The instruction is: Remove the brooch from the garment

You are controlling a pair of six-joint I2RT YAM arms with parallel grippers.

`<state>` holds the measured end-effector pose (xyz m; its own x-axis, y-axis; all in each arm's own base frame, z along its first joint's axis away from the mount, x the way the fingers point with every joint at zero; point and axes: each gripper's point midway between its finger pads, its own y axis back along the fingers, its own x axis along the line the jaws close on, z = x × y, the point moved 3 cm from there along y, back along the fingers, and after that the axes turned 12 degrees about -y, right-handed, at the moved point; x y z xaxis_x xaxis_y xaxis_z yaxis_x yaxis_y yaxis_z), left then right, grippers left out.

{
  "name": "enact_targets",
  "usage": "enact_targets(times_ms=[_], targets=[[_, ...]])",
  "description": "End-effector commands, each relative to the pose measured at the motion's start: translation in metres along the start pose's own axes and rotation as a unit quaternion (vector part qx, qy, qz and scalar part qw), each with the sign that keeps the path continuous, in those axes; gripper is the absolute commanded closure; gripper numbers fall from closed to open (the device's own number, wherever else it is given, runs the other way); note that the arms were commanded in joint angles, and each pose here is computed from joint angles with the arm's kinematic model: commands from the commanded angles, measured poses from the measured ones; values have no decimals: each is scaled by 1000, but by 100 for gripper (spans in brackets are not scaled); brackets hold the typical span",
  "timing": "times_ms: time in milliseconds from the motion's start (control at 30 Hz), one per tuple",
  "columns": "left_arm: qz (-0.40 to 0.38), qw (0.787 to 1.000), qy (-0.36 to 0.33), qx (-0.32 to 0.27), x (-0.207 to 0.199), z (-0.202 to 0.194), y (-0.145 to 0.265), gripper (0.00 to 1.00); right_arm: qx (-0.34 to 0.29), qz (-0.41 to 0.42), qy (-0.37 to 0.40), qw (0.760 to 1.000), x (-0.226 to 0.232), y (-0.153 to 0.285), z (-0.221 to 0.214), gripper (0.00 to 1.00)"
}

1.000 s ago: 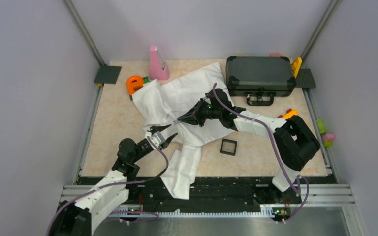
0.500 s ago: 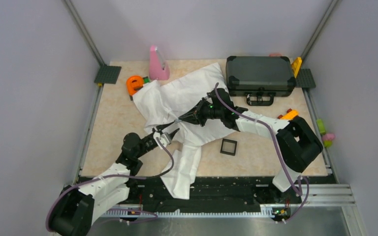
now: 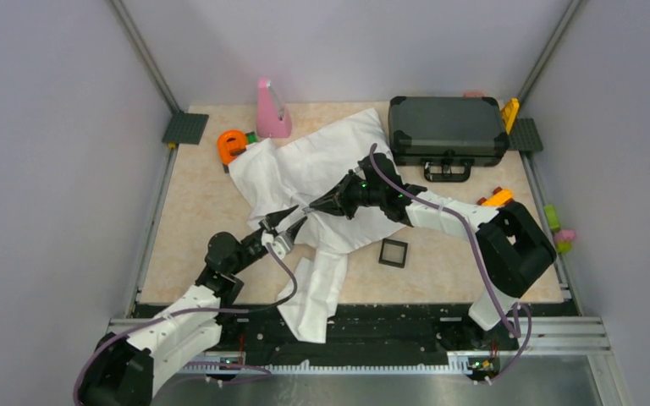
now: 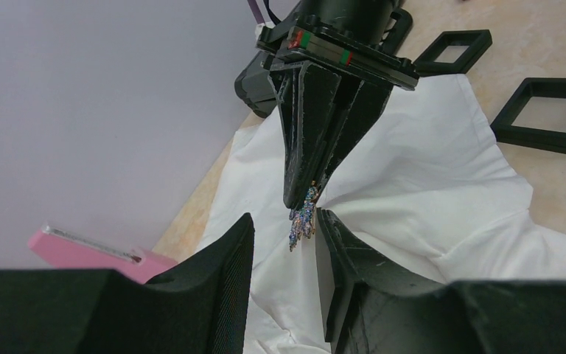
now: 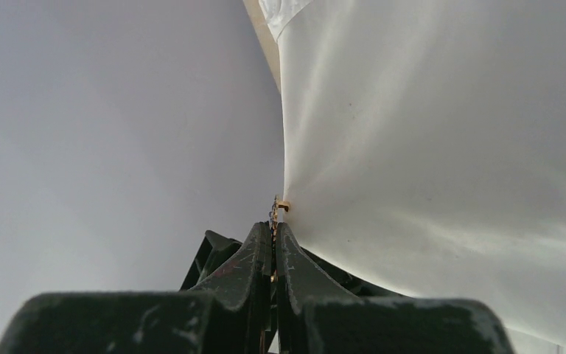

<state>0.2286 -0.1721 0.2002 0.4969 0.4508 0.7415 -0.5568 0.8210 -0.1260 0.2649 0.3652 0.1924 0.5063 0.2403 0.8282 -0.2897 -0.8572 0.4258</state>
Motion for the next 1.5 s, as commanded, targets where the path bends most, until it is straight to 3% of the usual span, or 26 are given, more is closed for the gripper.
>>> enact_targets(times_ms=[0, 567, 633, 667, 700, 800, 833, 900, 1033, 1100, 1200, 1333, 1467], targets=[[2, 1000, -23, -8, 11, 9, -9, 61, -10, 16, 8, 1000, 17, 13, -7, 100], [-39, 998, -41, 38, 5, -6, -32, 71, 0, 24, 14, 1000, 22, 19, -13, 100], [-41, 997, -41, 46, 4, -8, -33, 78, 6, 26, 15, 1000, 23, 19, -15, 100], [-43, 997, -44, 49, 4, -9, -34, 87, 8, 28, 17, 999, 23, 19, -16, 100], [-43, 997, -45, 55, 4, -11, -35, 98, 8, 30, 17, 999, 24, 20, -16, 96], [-38, 996, -36, 65, 5, -13, -34, 100, 1, 42, 34, 999, 30, 25, -13, 61], [-34, 997, -28, 66, 5, -13, -34, 100, -9, 45, 45, 998, 32, 30, -8, 55], [-25, 997, -1, 66, 5, -12, -34, 100, -40, 48, 74, 995, 38, 45, 10, 48], [-19, 994, 79, 73, 5, -11, -43, 100, -99, 77, 176, 976, 41, 81, 41, 46], [-27, 990, 122, 61, 3, -5, -48, 100, -114, 85, 259, 955, 38, 95, 50, 47], [-42, 983, 179, 14, 3, 14, -57, 100, -87, 108, 466, 874, 36, 106, 43, 52], [-44, 970, 222, -86, 10, 45, -66, 100, -58, 126, 608, 782, 22, 112, 35, 53], [-75, 949, 262, -161, 17, 71, -74, 100, -63, 158, 702, 692, 18, 122, 28, 53]])
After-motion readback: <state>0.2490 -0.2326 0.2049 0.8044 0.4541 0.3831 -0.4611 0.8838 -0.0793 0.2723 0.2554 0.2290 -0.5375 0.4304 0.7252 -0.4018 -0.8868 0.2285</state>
